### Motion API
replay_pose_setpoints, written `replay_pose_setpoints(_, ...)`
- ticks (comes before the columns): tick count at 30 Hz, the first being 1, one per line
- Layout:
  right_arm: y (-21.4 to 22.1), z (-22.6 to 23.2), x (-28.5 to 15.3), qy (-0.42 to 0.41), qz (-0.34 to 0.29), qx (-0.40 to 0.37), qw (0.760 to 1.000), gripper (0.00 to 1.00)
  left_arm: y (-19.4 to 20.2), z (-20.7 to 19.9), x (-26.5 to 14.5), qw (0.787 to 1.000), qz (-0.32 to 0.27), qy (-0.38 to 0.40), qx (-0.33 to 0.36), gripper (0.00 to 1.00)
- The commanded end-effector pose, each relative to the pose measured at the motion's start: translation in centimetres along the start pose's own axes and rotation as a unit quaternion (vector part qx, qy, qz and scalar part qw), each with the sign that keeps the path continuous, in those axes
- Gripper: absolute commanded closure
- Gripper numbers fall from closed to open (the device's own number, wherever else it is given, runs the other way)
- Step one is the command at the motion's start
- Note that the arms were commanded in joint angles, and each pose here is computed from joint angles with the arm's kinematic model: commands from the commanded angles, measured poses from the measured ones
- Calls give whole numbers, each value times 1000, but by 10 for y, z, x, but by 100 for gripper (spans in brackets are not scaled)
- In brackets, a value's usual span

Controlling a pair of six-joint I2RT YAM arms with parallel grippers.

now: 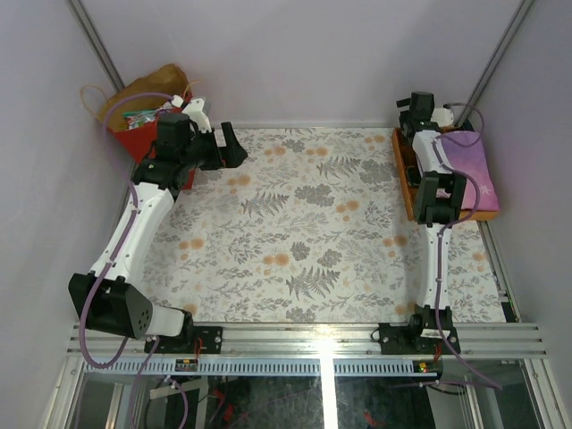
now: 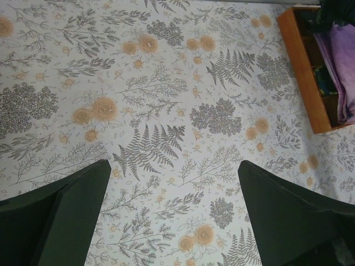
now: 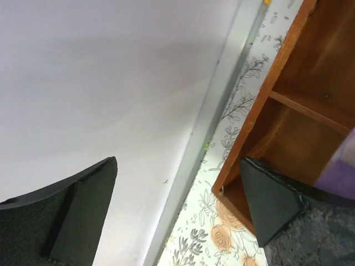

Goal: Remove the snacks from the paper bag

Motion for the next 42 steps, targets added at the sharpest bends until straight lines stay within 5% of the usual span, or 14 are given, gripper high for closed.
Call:
replay_pose_setpoints(1, -67, 105, -77, -170, -52, -5, 984, 0, -10, -9, -10, 1000, -16, 25, 7, 0)
replay_pose_setpoints(10, -75, 84, -239, -209, 16, -120, 970, 0, -12, -27, -39, 997, -49, 55, 2, 0)
replay_pose_setpoints(18, -55, -81, -327, -16, 24, -291, 956, 2, 13, -27, -36, 997, -25, 63, -25, 0)
replay_pose_setpoints(23, -43, -157, -340, 74, 68, -339, 935, 8, 17, -31, -34, 996, -13, 82, -28, 0)
replay_pose_setpoints(27, -41, -192, -340, 110, 62, -292, 948, 19, 19, -31, -37, 996, -15, 80, -23, 0)
replay_pose_setpoints(42, -37, -209, -276, 197, 76, -162, 964, 40, 33, -23, -34, 998, 1, 66, -18, 0)
Point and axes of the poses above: each gripper's point midway between its finger pads, its own x axis out along the fingers, its own z axis along the line the jaws close on, y = z × x, the point moved 3 cm from there along -x, back along the fingers, and after that the axes turned 2 degrees about x, right-handed, at the moved point
